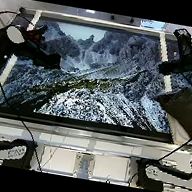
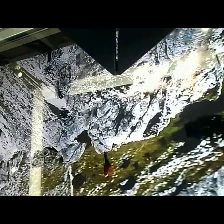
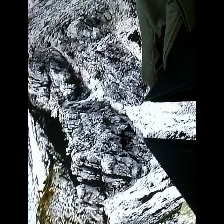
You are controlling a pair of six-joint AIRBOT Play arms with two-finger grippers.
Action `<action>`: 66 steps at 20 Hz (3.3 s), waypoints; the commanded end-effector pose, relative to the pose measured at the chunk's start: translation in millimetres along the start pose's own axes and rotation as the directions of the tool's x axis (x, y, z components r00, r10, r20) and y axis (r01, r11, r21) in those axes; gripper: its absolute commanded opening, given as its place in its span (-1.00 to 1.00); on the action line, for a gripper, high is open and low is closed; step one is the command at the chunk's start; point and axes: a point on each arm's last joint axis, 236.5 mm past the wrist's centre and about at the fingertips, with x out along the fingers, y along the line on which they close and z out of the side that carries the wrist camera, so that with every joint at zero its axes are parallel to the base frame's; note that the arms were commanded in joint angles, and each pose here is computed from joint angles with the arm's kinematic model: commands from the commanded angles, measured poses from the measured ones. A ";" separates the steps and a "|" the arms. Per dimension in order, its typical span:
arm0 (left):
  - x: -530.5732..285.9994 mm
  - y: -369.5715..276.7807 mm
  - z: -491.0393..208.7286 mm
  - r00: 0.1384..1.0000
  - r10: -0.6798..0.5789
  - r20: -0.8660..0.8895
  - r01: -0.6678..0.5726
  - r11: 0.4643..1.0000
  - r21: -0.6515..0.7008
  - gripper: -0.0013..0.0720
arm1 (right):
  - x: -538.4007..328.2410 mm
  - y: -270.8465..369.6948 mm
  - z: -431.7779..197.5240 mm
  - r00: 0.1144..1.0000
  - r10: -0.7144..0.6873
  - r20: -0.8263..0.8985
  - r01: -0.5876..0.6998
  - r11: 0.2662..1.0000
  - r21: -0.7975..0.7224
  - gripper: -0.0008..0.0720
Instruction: Fold the shirts.
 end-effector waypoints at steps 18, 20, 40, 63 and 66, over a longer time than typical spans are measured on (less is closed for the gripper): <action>-1.5 9.9 22.8 0.994 0.042 0.096 -0.045 0.999 0.030 -0.94 | -0.6 -4.1 16.9 0.997 -0.019 0.070 0.019 1.000 0.003 -0.22; -5.4 27.3 40.7 0.978 0.115 0.172 -0.126 0.990 0.058 -0.91 | -0.8 -4.2 19.3 0.997 -0.019 0.081 0.018 1.000 0.009 -0.22; 9.7 394.4 165.5 0.715 0.442 0.542 0.032 0.753 -0.657 0.81 | -4.5 27.8 37.2 0.981 0.116 0.156 -0.150 0.963 0.225 0.81; -14.9 41.7 194.0 0.809 -0.476 0.345 0.465 0.877 0.122 -0.95 | -4.6 -12.5 29.6 0.991 -0.052 0.126 0.020 0.969 0.245 0.81; 10.2 -58.4 131.0 0.836 -0.547 0.056 0.526 0.826 0.203 -0.95 | -14.7 -24.8 26.4 0.986 -0.110 0.122 0.080 0.970 0.229 0.81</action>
